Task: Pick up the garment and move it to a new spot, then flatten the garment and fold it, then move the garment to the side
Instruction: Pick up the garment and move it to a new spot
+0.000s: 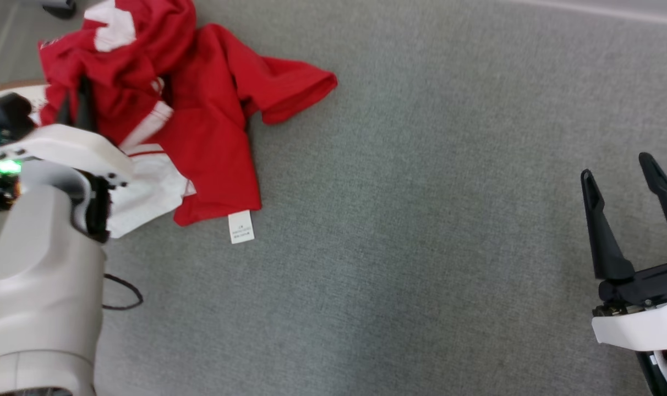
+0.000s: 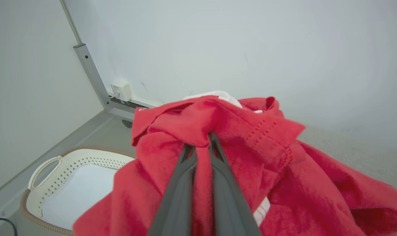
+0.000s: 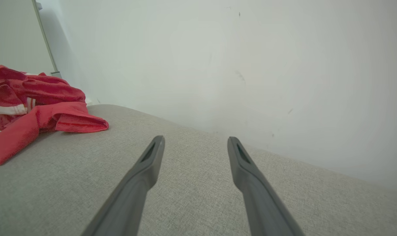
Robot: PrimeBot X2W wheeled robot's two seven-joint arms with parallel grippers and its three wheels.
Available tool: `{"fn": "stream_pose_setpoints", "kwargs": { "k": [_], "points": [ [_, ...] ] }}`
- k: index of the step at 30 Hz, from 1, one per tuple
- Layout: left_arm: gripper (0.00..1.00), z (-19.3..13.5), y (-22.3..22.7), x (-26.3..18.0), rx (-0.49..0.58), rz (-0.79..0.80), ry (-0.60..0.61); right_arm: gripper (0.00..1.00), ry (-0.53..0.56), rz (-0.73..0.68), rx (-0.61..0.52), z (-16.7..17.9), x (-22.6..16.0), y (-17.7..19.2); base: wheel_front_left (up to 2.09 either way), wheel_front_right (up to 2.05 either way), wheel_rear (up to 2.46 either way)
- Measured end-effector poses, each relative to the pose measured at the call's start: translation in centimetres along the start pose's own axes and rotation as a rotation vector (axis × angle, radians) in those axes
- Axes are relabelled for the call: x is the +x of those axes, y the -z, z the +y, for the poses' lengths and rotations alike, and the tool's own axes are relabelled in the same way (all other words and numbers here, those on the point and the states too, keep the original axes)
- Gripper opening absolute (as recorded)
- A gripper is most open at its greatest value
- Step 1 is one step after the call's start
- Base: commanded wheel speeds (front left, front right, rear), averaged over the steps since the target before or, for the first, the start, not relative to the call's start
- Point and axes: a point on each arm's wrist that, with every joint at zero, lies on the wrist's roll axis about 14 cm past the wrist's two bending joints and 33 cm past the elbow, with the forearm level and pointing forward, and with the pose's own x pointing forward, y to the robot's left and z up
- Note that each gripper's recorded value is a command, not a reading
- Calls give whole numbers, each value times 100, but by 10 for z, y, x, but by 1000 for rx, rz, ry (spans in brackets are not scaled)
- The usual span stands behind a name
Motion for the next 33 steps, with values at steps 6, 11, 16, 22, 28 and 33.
{"fn": "stream_pose_setpoints", "kwargs": {
  "k": [6,11,16,22,28,33],
  "points": [
    [0,21,-61,-32,-15,-220,-24,100,20,-44,8,10,-16,-23,0,0,0],
    [0,20,-91,-68,-16,-345,3,100,40,-69,13,20,-36,-39,0,0,0],
    [0,-10,-96,-103,-30,-399,90,100,82,-95,13,21,-61,-54,0,0,0],
    [0,-92,-91,-128,-68,-375,302,100,166,-127,10,5,-88,-68,0,0,0],
    [0,-207,-68,-155,-78,-285,623,100,260,-145,6,-17,-112,-72,0,0,0],
    [0,-309,-48,-193,-41,-226,934,100,360,-143,9,-42,-134,-68,0,0,0]
  ]
}}
